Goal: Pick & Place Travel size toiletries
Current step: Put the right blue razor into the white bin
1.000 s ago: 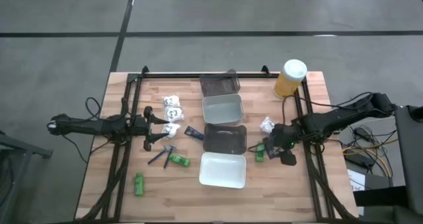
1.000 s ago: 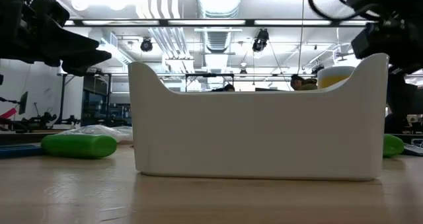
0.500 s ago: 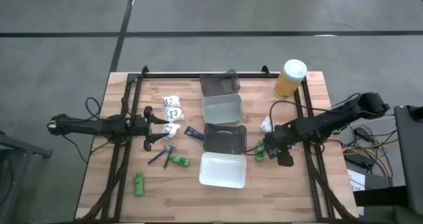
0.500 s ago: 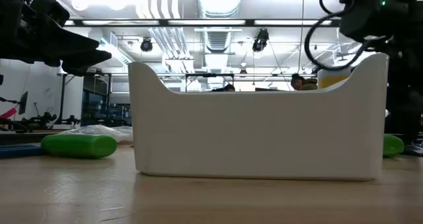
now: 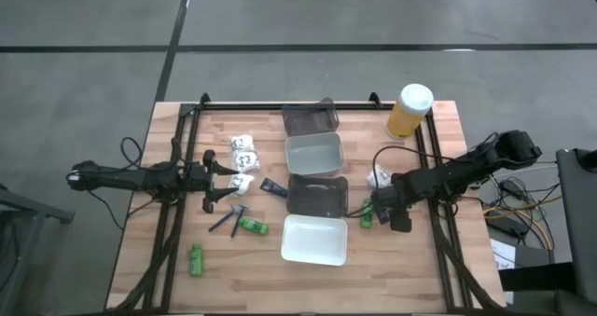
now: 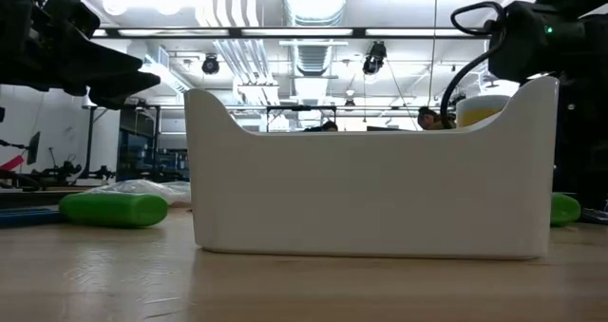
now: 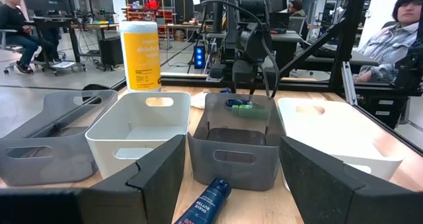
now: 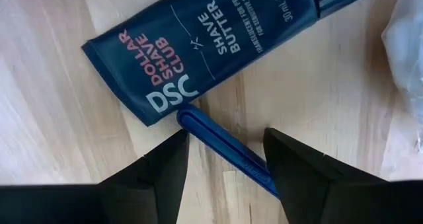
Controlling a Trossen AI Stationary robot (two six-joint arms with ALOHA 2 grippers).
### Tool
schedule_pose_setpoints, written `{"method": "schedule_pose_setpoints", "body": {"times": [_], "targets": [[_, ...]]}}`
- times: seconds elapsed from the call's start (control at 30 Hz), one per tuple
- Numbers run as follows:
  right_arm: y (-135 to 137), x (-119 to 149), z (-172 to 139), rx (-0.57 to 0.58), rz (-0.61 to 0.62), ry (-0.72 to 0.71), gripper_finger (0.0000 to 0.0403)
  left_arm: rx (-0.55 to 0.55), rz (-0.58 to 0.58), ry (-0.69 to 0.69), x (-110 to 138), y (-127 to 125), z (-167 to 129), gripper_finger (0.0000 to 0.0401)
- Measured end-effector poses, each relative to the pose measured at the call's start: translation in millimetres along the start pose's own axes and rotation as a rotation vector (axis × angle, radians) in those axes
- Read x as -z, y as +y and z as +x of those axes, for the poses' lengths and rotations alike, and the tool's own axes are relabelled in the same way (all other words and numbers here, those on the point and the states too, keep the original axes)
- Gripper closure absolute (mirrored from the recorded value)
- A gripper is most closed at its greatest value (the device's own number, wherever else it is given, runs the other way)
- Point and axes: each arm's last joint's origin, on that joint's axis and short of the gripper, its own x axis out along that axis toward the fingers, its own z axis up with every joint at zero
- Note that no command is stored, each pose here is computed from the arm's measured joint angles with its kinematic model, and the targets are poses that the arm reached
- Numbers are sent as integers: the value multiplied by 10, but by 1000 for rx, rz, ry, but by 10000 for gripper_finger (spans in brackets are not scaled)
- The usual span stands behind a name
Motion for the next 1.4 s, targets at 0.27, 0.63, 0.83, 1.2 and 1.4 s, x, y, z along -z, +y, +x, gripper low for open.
{"method": "schedule_pose_setpoints", "body": {"times": [0.27,0.63,0.83,1.2,1.4], "targets": [[13,-9,3,-4,-7,2,256,0,0,-1,-1,0,0,151],[18,5,-23,-15,-13,-20,354,0,0,-2,-2,0,0,151],[10,17,-60,-19,11,-47,383,0,0,-2,-1,0,0,151],[5,51,-158,-64,38,-99,379,1,-1,-3,-3,-1,0,151],[-3,76,-225,-85,46,-141,379,1,0,-3,-3,-1,0,151]]}}
